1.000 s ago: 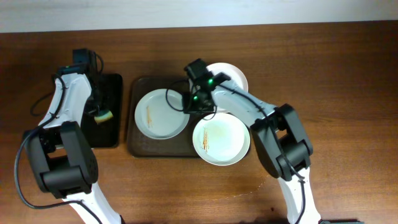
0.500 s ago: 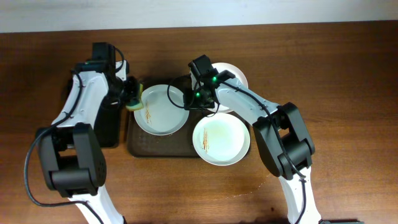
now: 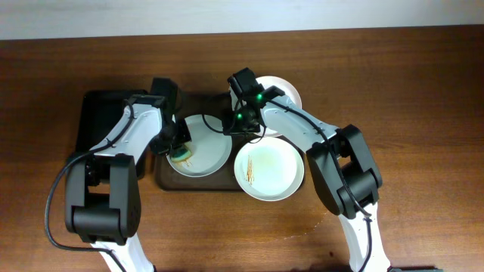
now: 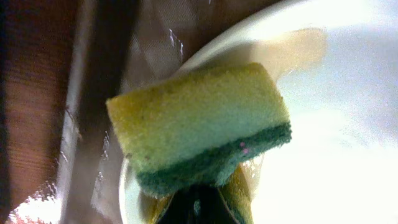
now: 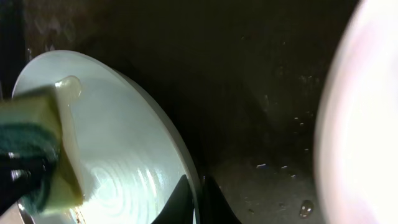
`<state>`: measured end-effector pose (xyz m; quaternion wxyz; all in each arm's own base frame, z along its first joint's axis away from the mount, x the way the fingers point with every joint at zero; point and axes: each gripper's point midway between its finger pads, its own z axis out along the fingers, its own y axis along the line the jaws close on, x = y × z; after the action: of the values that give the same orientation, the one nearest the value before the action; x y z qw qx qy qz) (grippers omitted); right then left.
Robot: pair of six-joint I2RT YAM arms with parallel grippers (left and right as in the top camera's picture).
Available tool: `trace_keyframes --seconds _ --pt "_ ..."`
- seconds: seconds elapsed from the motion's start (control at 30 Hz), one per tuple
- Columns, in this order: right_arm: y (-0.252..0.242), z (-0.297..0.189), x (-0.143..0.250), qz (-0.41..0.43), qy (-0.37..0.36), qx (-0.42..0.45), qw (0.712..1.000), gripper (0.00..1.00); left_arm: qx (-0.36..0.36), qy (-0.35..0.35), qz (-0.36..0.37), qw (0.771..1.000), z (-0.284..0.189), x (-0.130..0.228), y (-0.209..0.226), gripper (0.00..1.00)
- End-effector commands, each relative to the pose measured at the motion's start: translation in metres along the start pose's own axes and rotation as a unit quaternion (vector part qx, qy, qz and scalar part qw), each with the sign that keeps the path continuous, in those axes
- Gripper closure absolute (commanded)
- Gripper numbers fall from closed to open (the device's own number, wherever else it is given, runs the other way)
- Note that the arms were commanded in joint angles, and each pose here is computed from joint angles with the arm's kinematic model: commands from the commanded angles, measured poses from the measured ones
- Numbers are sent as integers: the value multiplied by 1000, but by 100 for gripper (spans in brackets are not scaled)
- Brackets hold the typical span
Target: Clean dirty plates on tray and stack at the side
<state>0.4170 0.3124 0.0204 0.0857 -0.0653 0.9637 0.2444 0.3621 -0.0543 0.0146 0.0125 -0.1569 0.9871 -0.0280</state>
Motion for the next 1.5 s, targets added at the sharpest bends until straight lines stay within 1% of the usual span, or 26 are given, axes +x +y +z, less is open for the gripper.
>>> trace_keyframes --seconds 0.0,0.03,0.1,0.17,0.23,0.3,0.33,0.37,0.4,0.47,0.57,0.6,0.67,0.73,0.83,0.9,0.93,0.97,1.07,1.13,1.2,1.23,1.27,1.37,1.47 --pt "-8 13 0 27 4 3 1000 96 76 93 -15 993 6 43 -26 99" --pt "-10 17 2 28 7 5 1000 96 102 101 -5 990 4 46 -36 99" --pt "-13 23 5 32 14 6 999 96 129 113 -1 985 1 50 -45 99" --pt "-12 26 6 31 15 2 999 96 127 114 0 985 1 51 -45 100" --pt "-10 27 5 29 13 1 999 96 81 93 -10 992 6 44 -30 99" --pt "-11 27 5 29 14 1 999 96 -21 29 -31 999 11 21 4 99" --pt "-11 27 6 29 14 1 999 96 -60 -13 -37 997 10 4 17 100" --pt "-10 27 6 29 14 1 999 96 -79 -42 -37 995 9 -8 23 99" --pt "-10 27 6 28 14 1 999 96 -97 -87 -39 991 6 -27 27 99" --pt "-9 28 9 27 18 2 999 96 -103 -156 -46 981 -2 -57 26 99" --pt "-5 30 12 23 20 3 1000 96 -71 -230 -30 970 -13 -93 9 99" --pt "-4 30 13 21 20 3 1000 96 -68 -240 -15 968 -17 -99 6 99" --pt "-4 30 13 21 21 4 1000 96 -54 -238 26 969 -26 -103 -4 100" --pt "-6 30 13 22 20 9 1000 96 -4 -204 79 976 -35 -93 -26 100" --pt "-6 30 12 22 20 9 1000 96 41 -144 94 984 -28 -67 -38 99" --pt "-6 30 13 22 20 9 1000 96 47 -156 91 982 -37 -74 -39 99" --pt "-6 30 13 22 20 9 1000 96 54 -175 85 979 -53 -87 -40 99" --pt "-6 30 13 22 21 10 999 96 61 -196 74 976 -79 -102 -38 99" --pt "-7 30 14 21 23 11 999 96 60 -223 41 972 -142 -126 -16 99" --pt "-7 30 14 21 22 11 999 96 53 -222 17 973 -164 -131 7 99" --pt "-11 30 12 20 16 23 999 96 38 -202 -16 979 -166 -128 40 99" --pt "-15 30 9 20 9 34 999 94 29 -187 -33 981 -163 -124 58 99" --pt "-18 30 8 19 4 42 999 84 23 -176 -48 983 -160 -121 72 99" --pt "-22 30 4 18 -6 55 998 82 14 -166 -81 983 -159 -120 103 99" --pt "-21 30 4 17 -6 54 998 83 12 -164 -87 983 -159 -119 109 99"
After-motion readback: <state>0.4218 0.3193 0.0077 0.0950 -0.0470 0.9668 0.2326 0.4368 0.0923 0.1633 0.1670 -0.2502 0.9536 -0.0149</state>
